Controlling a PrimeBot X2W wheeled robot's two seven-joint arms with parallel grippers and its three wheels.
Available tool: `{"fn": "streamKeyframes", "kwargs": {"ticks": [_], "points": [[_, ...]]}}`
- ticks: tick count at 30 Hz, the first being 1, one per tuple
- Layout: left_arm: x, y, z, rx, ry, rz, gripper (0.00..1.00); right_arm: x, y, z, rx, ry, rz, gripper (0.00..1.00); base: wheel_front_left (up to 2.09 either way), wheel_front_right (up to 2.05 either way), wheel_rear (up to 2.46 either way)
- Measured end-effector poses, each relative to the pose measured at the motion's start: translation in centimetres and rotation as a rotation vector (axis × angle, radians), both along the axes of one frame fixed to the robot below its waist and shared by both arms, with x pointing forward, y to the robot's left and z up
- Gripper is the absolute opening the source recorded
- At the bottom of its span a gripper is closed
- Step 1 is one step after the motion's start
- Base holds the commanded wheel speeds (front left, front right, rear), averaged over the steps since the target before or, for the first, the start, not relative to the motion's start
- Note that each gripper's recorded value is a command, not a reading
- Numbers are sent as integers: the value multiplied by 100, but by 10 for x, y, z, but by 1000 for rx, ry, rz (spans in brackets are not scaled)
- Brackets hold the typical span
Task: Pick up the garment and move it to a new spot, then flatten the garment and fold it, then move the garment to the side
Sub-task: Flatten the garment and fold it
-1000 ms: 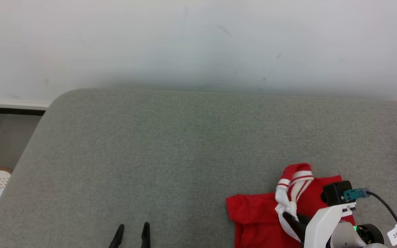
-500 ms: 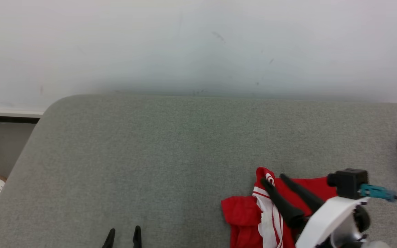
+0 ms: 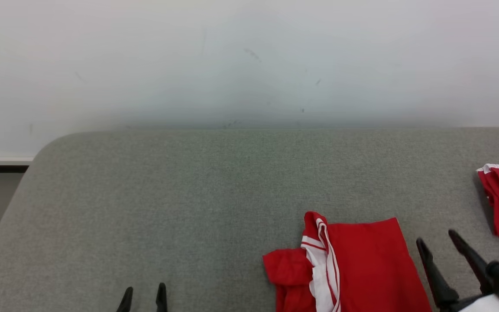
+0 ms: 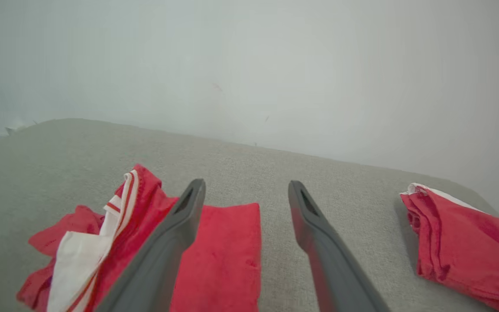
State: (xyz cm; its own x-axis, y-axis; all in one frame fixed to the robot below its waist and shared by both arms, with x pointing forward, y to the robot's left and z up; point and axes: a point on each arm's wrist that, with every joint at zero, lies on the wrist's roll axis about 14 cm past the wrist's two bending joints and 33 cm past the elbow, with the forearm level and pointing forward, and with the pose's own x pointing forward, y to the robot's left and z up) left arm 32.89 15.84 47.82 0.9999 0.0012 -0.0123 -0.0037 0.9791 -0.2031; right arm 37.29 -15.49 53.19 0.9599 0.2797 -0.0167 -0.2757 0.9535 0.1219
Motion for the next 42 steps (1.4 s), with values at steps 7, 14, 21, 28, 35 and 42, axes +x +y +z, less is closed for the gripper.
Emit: {"fn": "streamKeyframes", "kwargs": {"ticks": [7,14,21,28,35,42], "points": [[-1,-2,0,-2,-1,-9,100,-14,3,-55,-66,77,9,84,0,0,0],[-2,3,-6,-1,19,8,100,-14,53,-89,-81,165,145,33,0,0,0],[-2,13,-10,-5,36,44,100,-10,109,-115,-111,254,300,0,0,0,0],[-6,26,-15,-6,54,93,100,2,157,-122,-133,289,413,0,0,0,0],[-11,35,-14,-5,51,127,100,-5,188,-125,-158,318,503,0,0,0,0],[-10,33,-9,-5,33,116,100,-11,191,-106,-107,259,498,7,0,0,0]]}}
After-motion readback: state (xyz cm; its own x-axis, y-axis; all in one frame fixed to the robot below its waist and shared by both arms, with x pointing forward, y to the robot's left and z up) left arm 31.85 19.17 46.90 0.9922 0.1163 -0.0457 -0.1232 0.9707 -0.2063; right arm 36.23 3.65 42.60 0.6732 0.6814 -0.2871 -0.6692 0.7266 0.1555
